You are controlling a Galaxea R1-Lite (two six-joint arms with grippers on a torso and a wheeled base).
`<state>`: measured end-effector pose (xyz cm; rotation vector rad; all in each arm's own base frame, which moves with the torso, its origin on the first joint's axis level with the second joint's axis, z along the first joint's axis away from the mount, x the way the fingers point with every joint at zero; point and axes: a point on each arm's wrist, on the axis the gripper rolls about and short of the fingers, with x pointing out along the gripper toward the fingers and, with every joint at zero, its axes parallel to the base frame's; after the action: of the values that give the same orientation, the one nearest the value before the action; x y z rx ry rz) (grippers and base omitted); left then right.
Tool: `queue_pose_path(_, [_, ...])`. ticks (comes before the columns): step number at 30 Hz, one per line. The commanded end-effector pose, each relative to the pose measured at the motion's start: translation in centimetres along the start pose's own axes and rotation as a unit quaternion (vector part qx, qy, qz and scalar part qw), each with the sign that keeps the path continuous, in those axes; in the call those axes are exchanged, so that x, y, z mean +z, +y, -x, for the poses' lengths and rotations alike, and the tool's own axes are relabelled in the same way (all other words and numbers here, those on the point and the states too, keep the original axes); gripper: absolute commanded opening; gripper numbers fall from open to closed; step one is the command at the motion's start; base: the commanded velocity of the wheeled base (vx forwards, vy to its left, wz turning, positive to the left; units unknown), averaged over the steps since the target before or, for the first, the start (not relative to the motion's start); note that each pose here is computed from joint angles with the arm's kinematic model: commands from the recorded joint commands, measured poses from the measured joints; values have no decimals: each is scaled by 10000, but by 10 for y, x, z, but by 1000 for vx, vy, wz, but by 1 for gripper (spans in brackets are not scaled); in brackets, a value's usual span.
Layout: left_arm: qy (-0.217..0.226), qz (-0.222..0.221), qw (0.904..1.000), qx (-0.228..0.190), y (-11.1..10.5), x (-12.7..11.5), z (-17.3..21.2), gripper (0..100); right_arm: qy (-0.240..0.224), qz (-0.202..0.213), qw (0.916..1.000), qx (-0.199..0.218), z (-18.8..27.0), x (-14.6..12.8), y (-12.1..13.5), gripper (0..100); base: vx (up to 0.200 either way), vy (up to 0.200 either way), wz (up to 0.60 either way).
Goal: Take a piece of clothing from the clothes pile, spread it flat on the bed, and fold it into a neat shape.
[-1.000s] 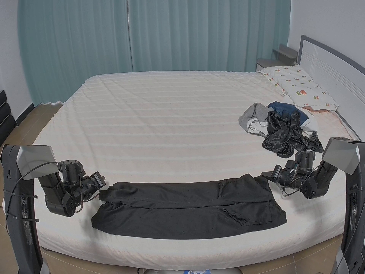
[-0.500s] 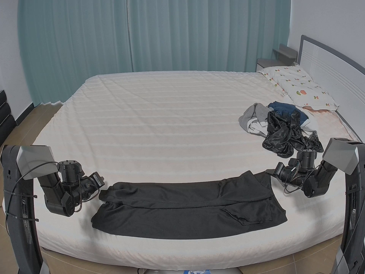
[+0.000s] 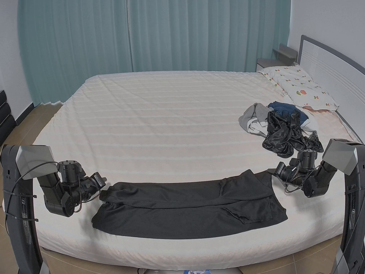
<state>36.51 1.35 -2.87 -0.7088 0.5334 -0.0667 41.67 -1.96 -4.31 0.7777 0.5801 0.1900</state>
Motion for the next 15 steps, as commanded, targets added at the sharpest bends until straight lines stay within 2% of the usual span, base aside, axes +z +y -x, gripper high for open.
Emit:
queue_pose_path(1, [-27, -12, 9999, -136, -8, 5, 6, 0, 21, -12, 10000, -14, 1, -1, -1, 0, 0, 0, 0])
queue_pose_path(4, [-11, -25, 9998, -182, -7, 5, 5, 0, 37, -15, 10000, -19, 1, -2, -1, 0, 0, 0, 0])
queue_pose_path(5, [-30, -37, 9998, -204, -8, 5, 5, 100, 43, -18, 10000, -23, 1, -3, -1, 0, 0, 0, 0])
queue_pose_path(8, [-29, -64, 9997, -249, -10, 6, 3, 100, 59, -15, 10000, -19, 0, -4, 0, 0, 0, 0, 0])
queue_pose_path(11, [84, -142, 9989, -444, -19, 3, -2, 100, 75, -18, 10000, -23, 0, -5, 0, 0, 0, 0, 0])
queue_pose_path(15, [298, -150, 9974, -644, -21, 0, -4, 100, 75, -12, 10000, -15, 0, -5, 1, 0, 0, 0, 0])
